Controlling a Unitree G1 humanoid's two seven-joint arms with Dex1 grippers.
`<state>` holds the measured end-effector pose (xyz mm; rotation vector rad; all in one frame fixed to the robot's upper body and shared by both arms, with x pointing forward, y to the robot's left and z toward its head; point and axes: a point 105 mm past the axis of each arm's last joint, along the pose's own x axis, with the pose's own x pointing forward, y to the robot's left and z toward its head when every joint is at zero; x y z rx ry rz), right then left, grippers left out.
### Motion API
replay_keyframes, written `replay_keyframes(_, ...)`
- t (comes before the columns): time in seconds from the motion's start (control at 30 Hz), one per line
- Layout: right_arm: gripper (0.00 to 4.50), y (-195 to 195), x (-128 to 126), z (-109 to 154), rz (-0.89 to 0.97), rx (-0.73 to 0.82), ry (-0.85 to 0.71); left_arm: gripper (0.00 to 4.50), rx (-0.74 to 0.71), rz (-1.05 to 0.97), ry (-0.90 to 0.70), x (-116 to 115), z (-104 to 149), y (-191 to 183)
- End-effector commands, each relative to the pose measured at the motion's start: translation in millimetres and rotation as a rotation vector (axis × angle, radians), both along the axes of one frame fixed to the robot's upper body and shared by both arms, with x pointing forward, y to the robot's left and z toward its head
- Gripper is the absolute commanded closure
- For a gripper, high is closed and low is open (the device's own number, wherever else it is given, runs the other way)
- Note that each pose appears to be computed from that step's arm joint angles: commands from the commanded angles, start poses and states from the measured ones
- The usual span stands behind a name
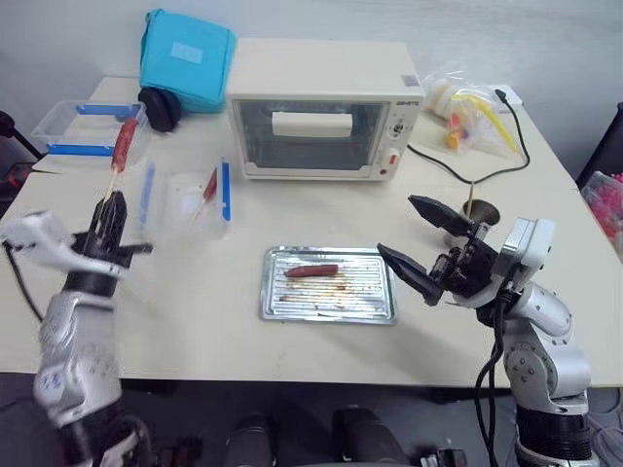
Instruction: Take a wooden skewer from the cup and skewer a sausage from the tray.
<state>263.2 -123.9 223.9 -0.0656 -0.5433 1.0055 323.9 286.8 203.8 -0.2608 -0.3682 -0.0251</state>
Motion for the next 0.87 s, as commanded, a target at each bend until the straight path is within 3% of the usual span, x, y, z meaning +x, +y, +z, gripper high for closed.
replay_keyframes(0.03, 0.04, -2, -5, 12, 0.01, -0.041, -0.083, 4.5, 0.016, 0.062, 0.035, 21, -1, 12)
replay_keyframes(0.13, 0.04, -3, -4, 13, 0.01, -0.054, -0.089, 4.5, -0.001, 0.044, 0.037, 34, 0, 11)
replay_keyframes(0.37, 0.0, 4, -11, 8, 0.034, -0.059, -0.082, 2.52, 0.086, -0.021, 0.0, 40, 7, -3)
replay_keyframes(0.5, 0.0, 1, -13, 0, 0.055, -0.106, -0.05, 1.28, 0.144, -0.208, -0.066, 21, 16, -20)
replay_keyframes(0.57, 0.0, -4, -14, -9, 0.073, -0.165, -0.018, 0.73, 0.296, -0.303, -0.073, 6, 19, -30)
replay_keyframes(0.77, 0.0, -18, -22, -46, 0.191, -0.372, 0.125, 0.67, 0.857, -0.623, 0.196, -36, -36, -44)
replay_keyframes(0.87, 0.0, -24, -21, -59, 0.201, -0.407, 0.154, 0.67, 0.945, -0.737, 0.245, -54, -56, -46)
